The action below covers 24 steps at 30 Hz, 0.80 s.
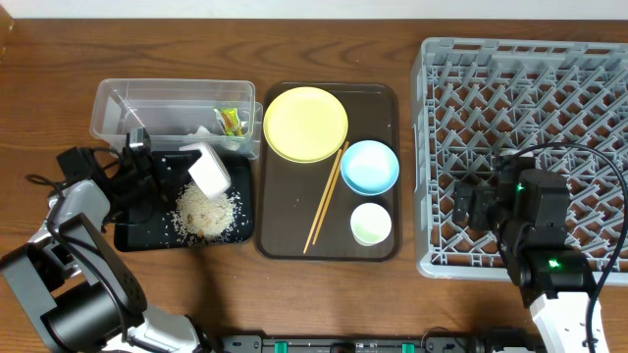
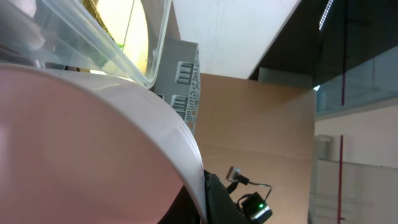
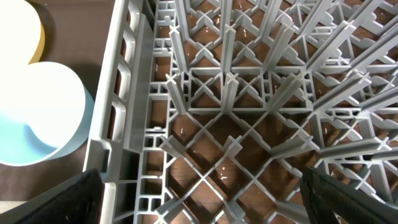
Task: Sort waste into correct bins and load items into the dishwasher rack
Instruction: 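Tip the white bowl over the black tray to dump the rice, then set the emptied white bowl back on the brown tray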
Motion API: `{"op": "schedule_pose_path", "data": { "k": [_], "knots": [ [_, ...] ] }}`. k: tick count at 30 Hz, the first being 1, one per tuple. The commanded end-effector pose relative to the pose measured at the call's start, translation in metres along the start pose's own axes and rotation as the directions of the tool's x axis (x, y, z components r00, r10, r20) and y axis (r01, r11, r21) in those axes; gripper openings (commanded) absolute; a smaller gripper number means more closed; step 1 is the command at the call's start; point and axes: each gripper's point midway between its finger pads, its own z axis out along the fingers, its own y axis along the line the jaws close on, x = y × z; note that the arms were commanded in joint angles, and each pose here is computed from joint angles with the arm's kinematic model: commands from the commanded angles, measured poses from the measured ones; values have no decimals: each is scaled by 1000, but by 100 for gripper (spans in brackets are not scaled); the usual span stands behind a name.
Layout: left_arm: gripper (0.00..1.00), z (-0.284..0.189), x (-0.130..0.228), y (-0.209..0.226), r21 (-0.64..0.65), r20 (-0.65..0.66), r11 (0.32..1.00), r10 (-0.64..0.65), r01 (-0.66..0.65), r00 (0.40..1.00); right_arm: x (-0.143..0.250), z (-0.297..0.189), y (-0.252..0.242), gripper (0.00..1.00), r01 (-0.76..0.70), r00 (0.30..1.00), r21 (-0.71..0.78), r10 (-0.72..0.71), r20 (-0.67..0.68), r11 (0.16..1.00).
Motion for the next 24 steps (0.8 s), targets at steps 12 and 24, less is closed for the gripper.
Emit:
{"op": "schedule_pose_path", "data": {
  "k": [12, 24],
  "knots": [
    [6, -1, 5, -2, 22, -15, 931, -364, 364, 931, -10, -5, -2, 99, -15, 1000, 2, 15, 25, 1000],
    [6, 58, 48, -26, -233, -107, 967, 79, -102, 991, -11, -5, -1, 99, -16, 999, 2, 16, 30, 1000]
  ]
}}
